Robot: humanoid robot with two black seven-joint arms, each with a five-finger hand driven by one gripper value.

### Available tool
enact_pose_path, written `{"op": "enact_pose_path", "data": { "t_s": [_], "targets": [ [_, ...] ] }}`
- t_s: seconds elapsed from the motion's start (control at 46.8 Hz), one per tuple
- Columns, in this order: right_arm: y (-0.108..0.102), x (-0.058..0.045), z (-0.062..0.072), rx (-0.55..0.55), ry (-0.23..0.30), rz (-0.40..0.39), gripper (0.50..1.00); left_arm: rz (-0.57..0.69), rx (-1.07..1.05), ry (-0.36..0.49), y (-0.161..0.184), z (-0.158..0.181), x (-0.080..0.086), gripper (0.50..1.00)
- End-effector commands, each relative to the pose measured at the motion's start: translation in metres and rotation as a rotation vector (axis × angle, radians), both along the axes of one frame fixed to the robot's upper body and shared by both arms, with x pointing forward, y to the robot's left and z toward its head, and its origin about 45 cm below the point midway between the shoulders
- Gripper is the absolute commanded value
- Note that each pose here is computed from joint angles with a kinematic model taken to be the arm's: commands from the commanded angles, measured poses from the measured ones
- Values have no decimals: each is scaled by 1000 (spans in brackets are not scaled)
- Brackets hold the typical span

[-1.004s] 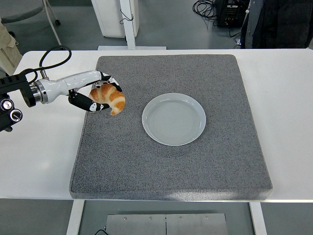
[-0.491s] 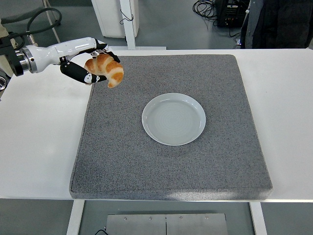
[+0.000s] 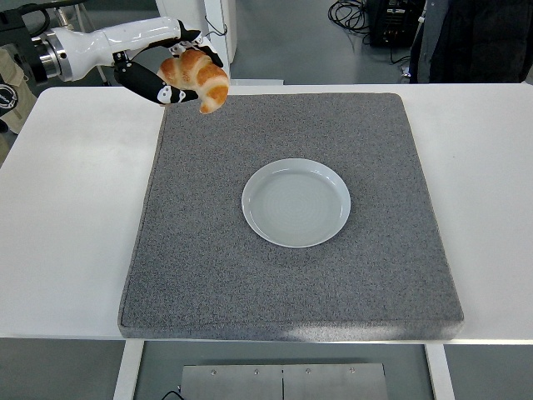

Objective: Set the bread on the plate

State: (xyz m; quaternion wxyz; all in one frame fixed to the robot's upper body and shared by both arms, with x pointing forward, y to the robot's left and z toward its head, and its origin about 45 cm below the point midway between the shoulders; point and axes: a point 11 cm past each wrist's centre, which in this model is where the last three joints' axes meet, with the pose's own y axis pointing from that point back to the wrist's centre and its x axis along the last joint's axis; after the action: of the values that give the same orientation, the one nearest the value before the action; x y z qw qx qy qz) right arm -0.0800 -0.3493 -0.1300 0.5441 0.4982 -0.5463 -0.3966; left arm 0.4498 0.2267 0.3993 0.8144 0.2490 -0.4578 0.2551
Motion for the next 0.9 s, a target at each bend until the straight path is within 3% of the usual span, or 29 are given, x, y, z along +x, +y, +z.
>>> {"op": "enact_pose_path", "data": {
  "t_s": [0.0,0.427,0.876],
  "targets": [
    [0,0,0,-1,-1,0,1000,-28,-3,-3,-13,2,0,500],
    [0,0,0,-1,-1,0,1000,-185,-4,-9,-90,1,-7,500],
    [0,0,0,1,1,0,1000,-272,61,7,-134,-23,-15,500]
  ]
}}
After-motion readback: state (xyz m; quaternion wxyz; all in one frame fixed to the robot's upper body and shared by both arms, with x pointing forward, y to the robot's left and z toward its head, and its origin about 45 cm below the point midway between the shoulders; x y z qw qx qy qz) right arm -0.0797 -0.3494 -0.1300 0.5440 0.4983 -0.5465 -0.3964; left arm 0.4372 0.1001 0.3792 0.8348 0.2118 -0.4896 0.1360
